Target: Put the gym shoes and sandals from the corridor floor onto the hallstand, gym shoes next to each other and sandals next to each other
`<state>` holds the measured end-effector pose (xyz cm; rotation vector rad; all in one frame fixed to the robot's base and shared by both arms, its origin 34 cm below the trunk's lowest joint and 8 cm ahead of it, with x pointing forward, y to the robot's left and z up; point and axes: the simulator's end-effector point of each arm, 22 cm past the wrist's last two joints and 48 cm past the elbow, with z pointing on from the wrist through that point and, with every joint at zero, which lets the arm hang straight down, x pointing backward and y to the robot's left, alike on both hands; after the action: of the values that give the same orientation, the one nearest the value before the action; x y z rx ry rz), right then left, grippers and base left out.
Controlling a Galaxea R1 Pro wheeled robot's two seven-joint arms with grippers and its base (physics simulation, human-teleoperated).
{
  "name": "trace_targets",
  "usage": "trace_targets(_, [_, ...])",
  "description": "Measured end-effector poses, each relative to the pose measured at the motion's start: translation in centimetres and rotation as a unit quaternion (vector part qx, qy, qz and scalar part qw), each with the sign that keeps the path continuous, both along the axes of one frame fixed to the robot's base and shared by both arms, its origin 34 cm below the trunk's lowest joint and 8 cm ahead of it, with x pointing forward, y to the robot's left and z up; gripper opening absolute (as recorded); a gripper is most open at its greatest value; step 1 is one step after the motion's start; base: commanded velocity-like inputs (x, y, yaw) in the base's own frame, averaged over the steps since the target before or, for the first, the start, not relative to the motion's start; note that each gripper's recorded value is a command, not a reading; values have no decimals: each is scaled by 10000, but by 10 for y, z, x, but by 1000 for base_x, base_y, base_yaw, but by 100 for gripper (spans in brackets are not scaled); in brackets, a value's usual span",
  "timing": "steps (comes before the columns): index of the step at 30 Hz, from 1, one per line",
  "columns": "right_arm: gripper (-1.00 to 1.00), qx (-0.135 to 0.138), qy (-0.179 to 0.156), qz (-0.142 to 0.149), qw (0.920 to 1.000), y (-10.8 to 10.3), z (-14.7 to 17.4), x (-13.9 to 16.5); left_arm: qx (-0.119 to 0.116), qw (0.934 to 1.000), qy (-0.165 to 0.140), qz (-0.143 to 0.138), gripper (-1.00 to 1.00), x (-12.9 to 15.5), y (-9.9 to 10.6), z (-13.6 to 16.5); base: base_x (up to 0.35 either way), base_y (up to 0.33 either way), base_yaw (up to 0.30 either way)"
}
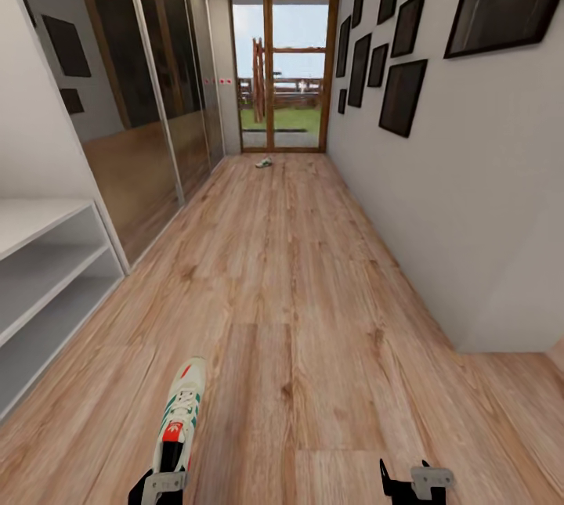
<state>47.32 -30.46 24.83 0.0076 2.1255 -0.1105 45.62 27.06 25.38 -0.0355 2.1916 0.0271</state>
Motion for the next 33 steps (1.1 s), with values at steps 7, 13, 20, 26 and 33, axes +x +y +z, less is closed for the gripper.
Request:
trace_targets(7, [100, 0, 0, 0, 10000, 0, 0, 0, -1, 10000, 7, -1, -100, 0, 0, 0, 340, 0, 0])
trace_targets(13, [100, -6, 0, -1, 10000, -1, 0, 0, -1, 10000, 7, -1, -100, -1, 0, 0, 340, 0, 0])
trace_targets(20, [100, -7, 0, -2, 10000, -1, 0, 0, -1, 10000, 5, -1, -100, 0, 0, 0, 340, 0, 0])
trace_targets(26, [100, -8, 0, -1, 10000, -1, 0, 0, -1, 10000, 5, -1, -100, 0, 0, 0, 340, 0, 0])
trace_targets(33, [100, -8, 0, -1, 10000, -1, 0, 0, 0, 10000, 2, -3, -100, 0, 0, 0, 340, 0, 0])
